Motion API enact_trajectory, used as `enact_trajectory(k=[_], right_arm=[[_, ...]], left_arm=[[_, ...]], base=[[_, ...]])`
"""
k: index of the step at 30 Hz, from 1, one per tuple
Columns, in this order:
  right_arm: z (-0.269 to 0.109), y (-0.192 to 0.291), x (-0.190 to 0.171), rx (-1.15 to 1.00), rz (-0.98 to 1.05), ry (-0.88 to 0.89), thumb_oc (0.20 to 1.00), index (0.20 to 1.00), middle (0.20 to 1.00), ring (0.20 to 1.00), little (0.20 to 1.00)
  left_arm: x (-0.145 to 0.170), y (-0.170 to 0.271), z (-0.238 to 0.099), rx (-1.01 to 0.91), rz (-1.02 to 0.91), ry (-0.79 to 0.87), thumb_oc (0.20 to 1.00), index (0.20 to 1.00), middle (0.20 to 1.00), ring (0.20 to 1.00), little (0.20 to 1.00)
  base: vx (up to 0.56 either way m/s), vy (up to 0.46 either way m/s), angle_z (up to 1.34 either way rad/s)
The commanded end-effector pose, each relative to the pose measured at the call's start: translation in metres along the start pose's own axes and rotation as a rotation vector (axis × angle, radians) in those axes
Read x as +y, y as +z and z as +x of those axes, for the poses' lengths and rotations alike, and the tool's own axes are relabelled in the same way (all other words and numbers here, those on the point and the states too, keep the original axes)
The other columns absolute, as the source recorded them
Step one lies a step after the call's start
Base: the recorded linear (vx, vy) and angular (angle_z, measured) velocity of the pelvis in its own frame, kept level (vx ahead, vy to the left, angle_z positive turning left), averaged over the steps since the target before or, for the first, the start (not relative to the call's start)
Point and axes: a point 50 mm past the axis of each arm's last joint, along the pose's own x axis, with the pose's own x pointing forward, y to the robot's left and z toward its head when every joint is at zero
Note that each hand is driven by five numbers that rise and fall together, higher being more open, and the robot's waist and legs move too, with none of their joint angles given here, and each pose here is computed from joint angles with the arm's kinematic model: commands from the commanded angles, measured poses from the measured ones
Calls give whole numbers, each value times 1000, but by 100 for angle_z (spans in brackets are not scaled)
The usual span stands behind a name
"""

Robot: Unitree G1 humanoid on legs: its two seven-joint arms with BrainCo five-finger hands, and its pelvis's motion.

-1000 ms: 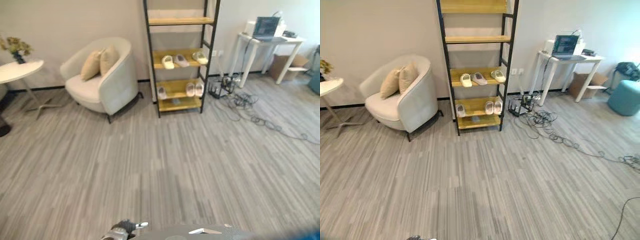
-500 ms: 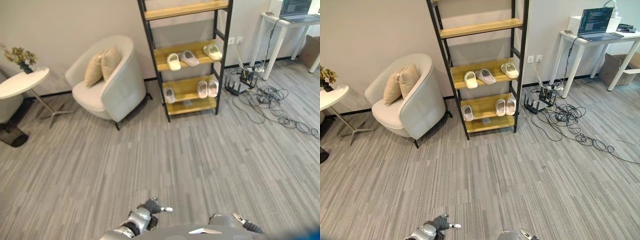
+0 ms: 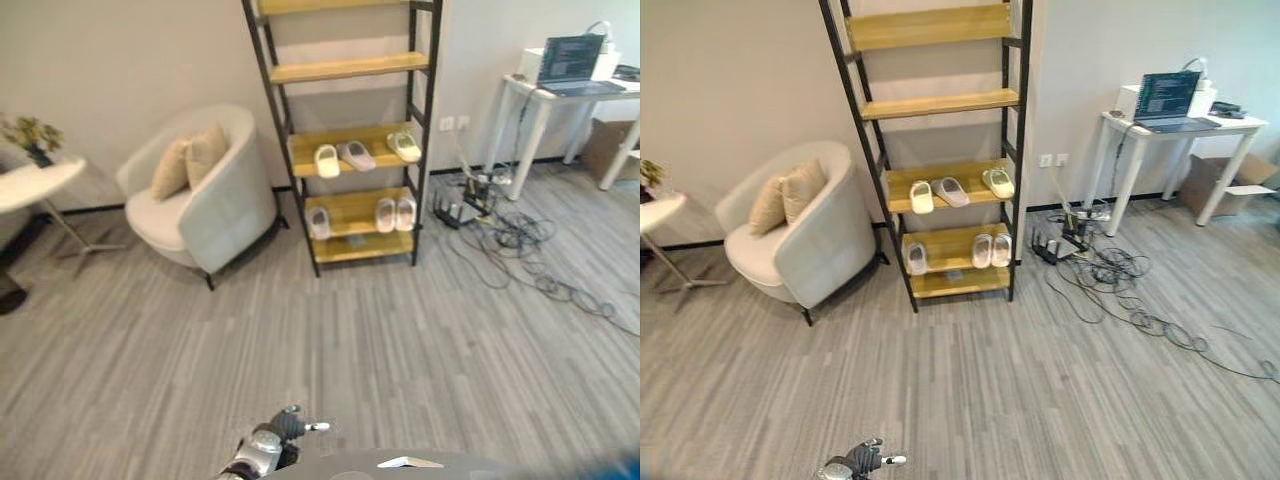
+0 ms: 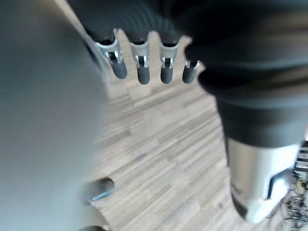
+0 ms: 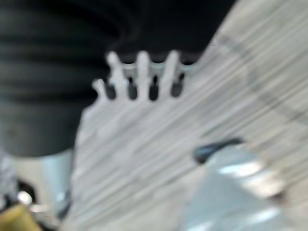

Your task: Arrange the slippers neatly on the shoe rack.

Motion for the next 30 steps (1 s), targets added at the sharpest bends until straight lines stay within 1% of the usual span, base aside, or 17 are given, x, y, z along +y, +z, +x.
enact_trajectory(k=[1,2,3,5,6,8,10,11,12,15,18,24,28,30], right_arm=[[0,5,-2,-25,-50,-8,1000,1000,1000,1000,1000],[1,8,2,-28,-115,15,1000,1000,1000,1000,1000],[1,7,1,-17,-125,9,1000,1000,1000,1000,1000],[1,7,3,-18,-126,11,1000,1000,1000,1000,1000],[1,1,7,-5,-113,12,1000,1000,1000,1000,1000],[1,-1,11,-9,-87,8,1000,1000,1000,1000,1000],[1,0,10,-24,-56,-10,1000,1000,1000,1000,1000],[1,6,6,-46,-22,-36,1000,1000,1000,1000,1000],[1,6,6,-46,-22,-36,1000,1000,1000,1000,1000],[0,10,-3,-67,29,-77,1000,1000,1000,1000,1000],[-1,0,-5,-35,29,-88,1000,1000,1000,1000,1000],[-1,-11,-5,14,55,-74,1000,1000,1000,1000,1000],[-3,-19,-5,39,64,-69,1000,1000,1000,1000,1000],[-4,-24,-8,46,72,-82,1000,1000,1000,1000,1000]], left_arm=[[-9,-38,-7,122,-5,-8,1000,1000,1000,1000,1000],[-9,-54,-10,170,-15,1,1000,1000,1000,1000,1000],[-6,-60,-12,193,-7,9,1000,1000,1000,1000,1000],[-6,-68,-14,212,-18,18,1000,1000,1000,1000,1000],[3,-74,-16,234,-23,51,1000,1000,1000,1000,1000],[7,-74,-16,240,-22,67,1000,1000,1000,1000,1000],[8,-60,-11,199,-24,74,1000,1000,1000,1000,1000],[10,-39,-6,139,-18,75,1000,1000,1000,1000,1000],[10,-38,-6,139,-18,75,1000,1000,1000,1000,1000],[5,-10,0,54,44,60,1000,1000,1000,1000,1000],[-4,11,2,-22,96,35,1000,1000,1000,1000,1000],[-13,20,2,-57,212,-30,1000,1000,1000,1000,1000],[-17,23,2,-77,240,-68,1000,1000,1000,1000,1000],[-25,23,0,-106,251,-122,1000,1000,1000,1000,1000]], base=[[558,-270,-30],[534,-297,-34],[555,-310,-29],[399,-203,-13],[570,-195,7],[598,-134,21],[396,-33,51],[259,-41,74],[275,-35,58],[257,-57,70],[234,-234,73],[143,-304,20],[97,-311,10],[108,-459,-4]])
